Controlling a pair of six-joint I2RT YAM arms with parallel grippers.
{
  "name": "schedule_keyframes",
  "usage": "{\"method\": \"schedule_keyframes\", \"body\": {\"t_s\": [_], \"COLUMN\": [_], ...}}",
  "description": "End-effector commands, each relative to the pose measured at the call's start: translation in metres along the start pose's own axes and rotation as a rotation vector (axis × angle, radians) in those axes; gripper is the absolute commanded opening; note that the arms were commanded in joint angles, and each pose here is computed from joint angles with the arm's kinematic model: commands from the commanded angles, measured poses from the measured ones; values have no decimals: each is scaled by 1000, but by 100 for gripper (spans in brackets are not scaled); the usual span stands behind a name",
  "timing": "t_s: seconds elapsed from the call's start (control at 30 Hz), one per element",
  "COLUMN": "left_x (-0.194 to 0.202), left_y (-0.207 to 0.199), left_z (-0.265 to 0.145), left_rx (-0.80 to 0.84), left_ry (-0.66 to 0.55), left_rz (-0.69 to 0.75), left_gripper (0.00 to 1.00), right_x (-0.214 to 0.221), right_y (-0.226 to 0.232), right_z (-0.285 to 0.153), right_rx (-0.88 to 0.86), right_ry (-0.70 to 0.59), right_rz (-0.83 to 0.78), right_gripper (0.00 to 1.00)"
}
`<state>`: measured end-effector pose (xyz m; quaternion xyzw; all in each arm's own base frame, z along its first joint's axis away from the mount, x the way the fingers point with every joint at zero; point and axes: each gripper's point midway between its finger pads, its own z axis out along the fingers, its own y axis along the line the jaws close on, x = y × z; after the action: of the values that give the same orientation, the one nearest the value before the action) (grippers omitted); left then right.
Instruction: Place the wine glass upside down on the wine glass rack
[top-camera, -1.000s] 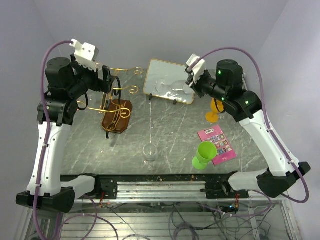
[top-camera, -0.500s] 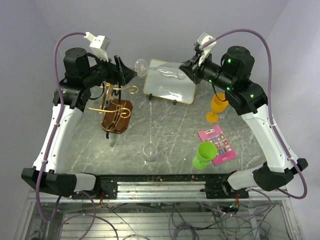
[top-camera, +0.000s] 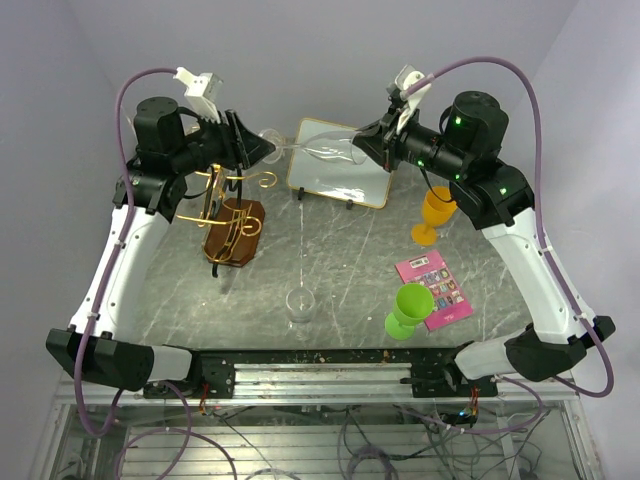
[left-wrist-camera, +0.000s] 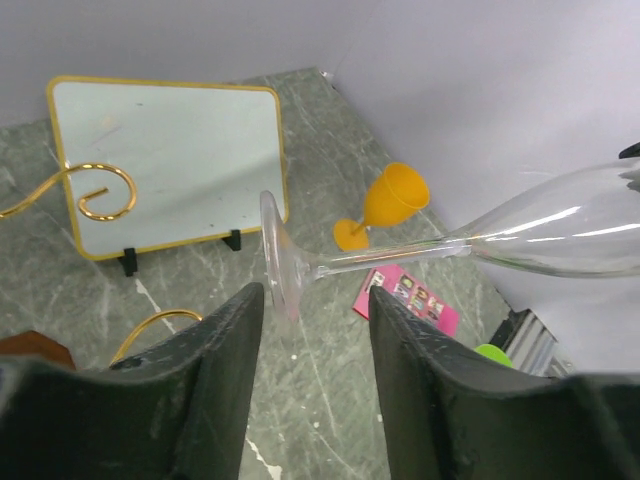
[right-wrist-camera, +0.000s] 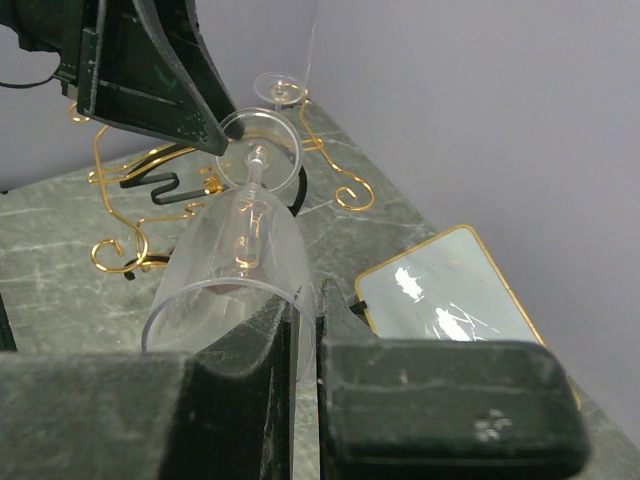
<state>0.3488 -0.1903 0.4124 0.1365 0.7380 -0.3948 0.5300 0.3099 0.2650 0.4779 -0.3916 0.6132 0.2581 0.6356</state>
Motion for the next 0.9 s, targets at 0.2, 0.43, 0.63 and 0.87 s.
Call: {"method": "schedule_keyframes", "body": {"t_s": [0.2,0.43,0.63,0.87], "left_x": [4,4,3,-1], "left_y": [-18,-18,-13,-4], "left_z": [-6,-7,-7,-22], "left_rx": [82,77,51,21], "left_ry": [-5,1,-7,-65], "left_rz": [8,4,3,13], "left_gripper": [37,24,7,7], "right_x": [-25,-20,-11,-1], "right_y": [2,2,5,10], "right_z": [-9,-4,-3,-13], "right_rx": [-15,-22,-38,-52], "right_ry": [-75,-64,-44,-19], "right_rz": [-13,-12,-30,-69], "right_gripper": [0,0,10,41]}}
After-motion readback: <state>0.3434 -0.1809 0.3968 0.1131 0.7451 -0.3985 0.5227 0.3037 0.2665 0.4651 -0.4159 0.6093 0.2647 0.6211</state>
